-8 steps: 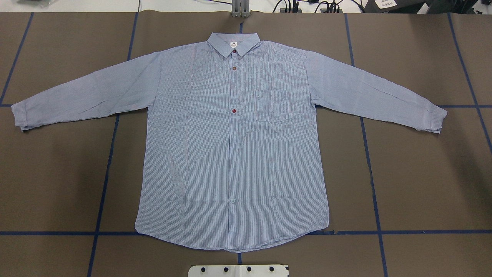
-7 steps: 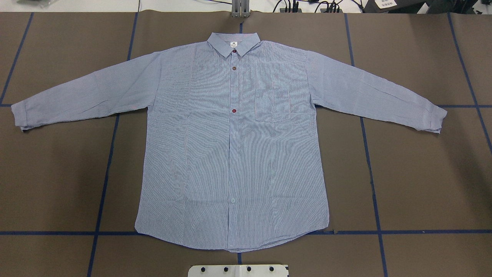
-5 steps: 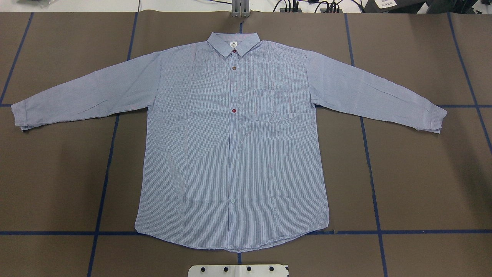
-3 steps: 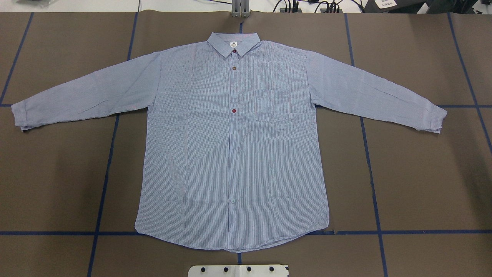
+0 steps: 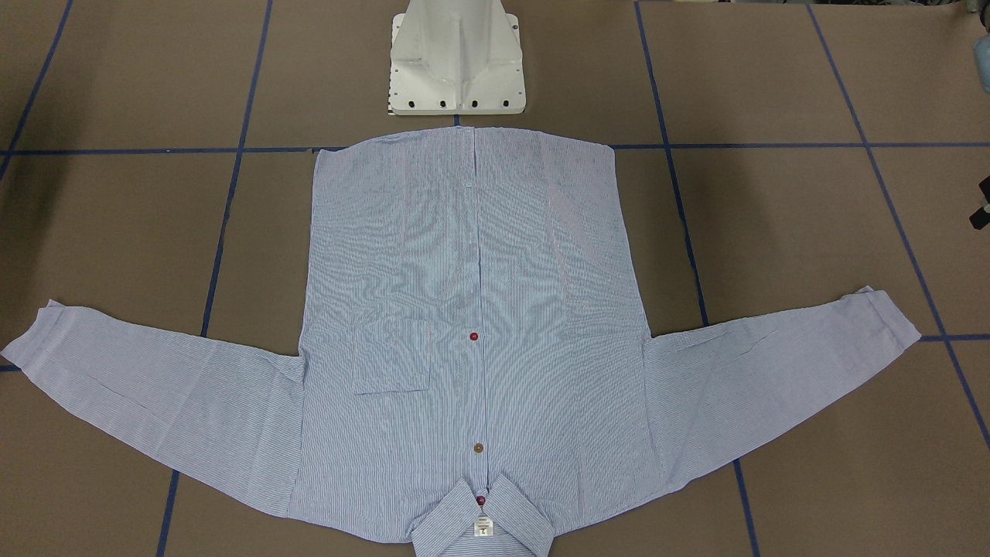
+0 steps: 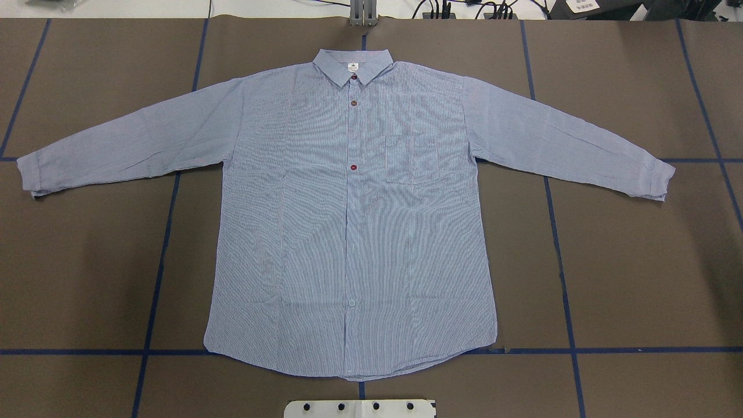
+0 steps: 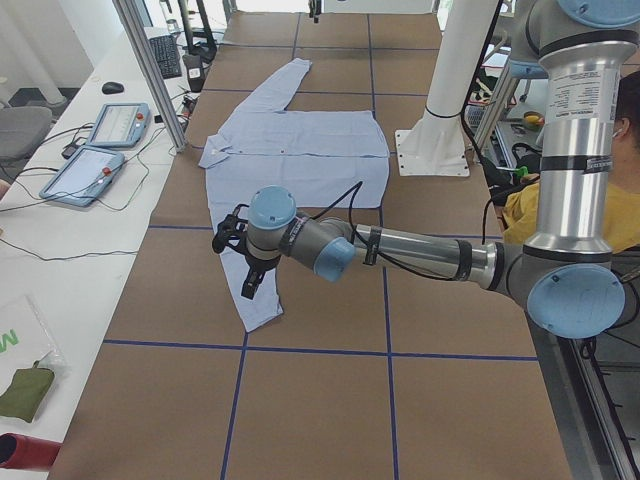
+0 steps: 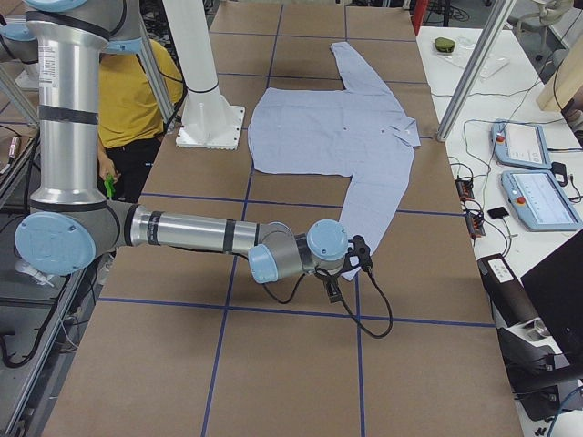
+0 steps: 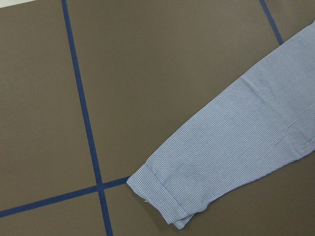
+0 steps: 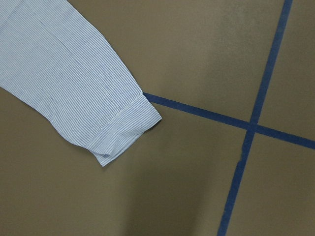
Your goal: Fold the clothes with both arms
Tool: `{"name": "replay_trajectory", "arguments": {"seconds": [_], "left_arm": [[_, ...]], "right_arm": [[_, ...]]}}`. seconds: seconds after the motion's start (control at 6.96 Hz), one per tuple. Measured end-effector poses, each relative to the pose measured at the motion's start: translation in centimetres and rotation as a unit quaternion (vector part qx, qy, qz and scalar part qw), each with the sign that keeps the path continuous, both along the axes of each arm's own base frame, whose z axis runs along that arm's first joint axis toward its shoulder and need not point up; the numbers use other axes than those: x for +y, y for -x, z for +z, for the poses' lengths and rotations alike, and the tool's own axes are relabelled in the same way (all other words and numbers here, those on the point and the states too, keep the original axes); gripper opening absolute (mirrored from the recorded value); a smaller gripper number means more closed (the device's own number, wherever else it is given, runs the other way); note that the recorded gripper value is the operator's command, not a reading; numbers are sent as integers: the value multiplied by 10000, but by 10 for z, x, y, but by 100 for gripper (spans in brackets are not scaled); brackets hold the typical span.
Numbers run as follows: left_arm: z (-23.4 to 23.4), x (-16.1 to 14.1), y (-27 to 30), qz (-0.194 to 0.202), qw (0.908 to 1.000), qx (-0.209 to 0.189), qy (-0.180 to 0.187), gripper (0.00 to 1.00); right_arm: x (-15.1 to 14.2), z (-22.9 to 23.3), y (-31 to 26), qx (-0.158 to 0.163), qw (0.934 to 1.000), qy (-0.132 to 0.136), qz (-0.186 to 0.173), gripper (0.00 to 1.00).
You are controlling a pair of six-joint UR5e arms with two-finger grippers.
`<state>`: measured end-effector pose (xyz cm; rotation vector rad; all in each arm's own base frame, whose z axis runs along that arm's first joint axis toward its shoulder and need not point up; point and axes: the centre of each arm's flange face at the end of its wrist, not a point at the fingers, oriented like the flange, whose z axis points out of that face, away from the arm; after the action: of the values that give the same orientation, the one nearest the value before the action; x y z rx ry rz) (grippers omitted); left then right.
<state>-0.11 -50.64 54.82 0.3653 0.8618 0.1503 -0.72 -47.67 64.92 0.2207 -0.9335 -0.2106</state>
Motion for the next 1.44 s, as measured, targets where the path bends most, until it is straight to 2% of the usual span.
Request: {"name": "replay_trajectory", "arguments": {"seconds": [0.14, 0.29, 0.43, 0.57, 0.86, 1.15, 1.44], "left_arm": [[-3, 1, 0, 3, 10000, 6, -19, 100], [-8, 3, -1, 18, 10000, 37, -49, 100], [-13, 5, -2, 51, 9999, 94, -80, 100], [-17, 5, -2, 65, 9998, 119, -114, 100], [-19, 6, -2, 76, 9998, 133, -147, 100], [-18, 6, -2, 79, 9998, 134, -134, 100], [-18, 6, -2, 77, 9998, 124, -134, 100]], "right_arm": [[-7, -10, 14, -78, 9994, 252, 241, 99], [-20, -26, 32, -181, 9958, 701, 560, 98], [-30, -40, 56, -228, 9893, 1162, 850, 94], [-34, -52, 71, -263, 9818, 1465, 1178, 92], [-32, -70, 103, -496, 9598, 1920, 1985, 92], [-34, -62, 169, -283, 9461, 2101, 2448, 91], [-31, -55, 185, -419, 9225, 2562, 2857, 85]]}}
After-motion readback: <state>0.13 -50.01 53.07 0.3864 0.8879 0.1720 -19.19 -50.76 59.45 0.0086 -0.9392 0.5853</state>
